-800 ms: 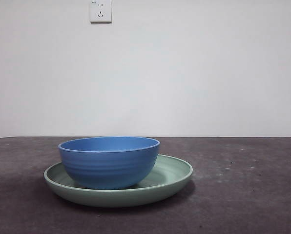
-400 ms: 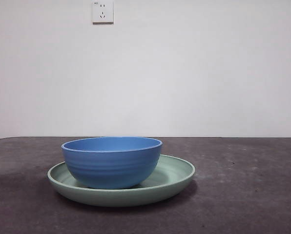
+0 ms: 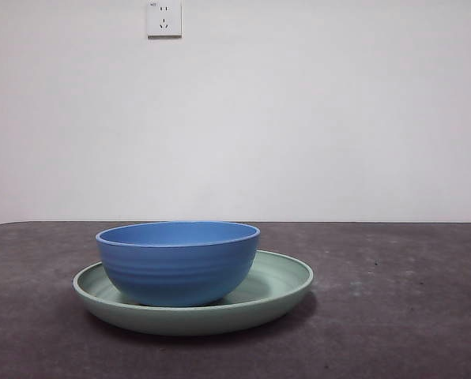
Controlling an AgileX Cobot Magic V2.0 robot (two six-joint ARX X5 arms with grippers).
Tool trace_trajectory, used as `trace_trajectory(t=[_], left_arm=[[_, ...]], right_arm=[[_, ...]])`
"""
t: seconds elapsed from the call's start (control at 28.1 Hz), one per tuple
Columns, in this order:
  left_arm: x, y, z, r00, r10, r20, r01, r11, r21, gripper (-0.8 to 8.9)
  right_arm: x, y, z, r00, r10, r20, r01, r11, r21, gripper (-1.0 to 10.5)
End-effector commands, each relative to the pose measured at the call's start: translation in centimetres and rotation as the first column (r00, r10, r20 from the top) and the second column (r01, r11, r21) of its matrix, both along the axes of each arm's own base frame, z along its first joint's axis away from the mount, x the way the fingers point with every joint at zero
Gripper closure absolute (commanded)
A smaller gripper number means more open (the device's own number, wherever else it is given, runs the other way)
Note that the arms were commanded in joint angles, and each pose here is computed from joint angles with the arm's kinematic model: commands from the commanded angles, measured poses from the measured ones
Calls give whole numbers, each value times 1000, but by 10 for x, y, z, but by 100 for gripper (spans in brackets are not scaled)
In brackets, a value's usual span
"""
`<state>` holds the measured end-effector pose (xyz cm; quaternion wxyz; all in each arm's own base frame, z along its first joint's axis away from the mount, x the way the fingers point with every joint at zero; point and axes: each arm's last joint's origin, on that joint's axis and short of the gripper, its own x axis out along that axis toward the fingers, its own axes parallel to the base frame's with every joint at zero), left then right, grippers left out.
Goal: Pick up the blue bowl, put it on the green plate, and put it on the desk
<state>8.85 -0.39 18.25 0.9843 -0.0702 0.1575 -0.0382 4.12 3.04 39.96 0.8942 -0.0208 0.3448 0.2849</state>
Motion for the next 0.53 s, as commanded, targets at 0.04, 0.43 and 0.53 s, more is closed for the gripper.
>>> trace_trajectory(t=[0.04, 0.43, 0.53], left_arm=[[-2, 1, -14, 1000, 15, -23, -15, 1000, -4, 803], [-3, 2, -24, 1000, 30, -6, -30, 1000, -1, 785], [0, 2, -31, 999, 30, 10, -30, 1000, -1, 785]], right_arm=[[-1, 0, 6, 1000, 11, 26, -11, 1000, 9, 930], [-1, 0, 6, 1000, 11, 26, -11, 1000, 9, 930], [-1, 0, 6, 1000, 11, 26, -11, 1000, 9, 930]])
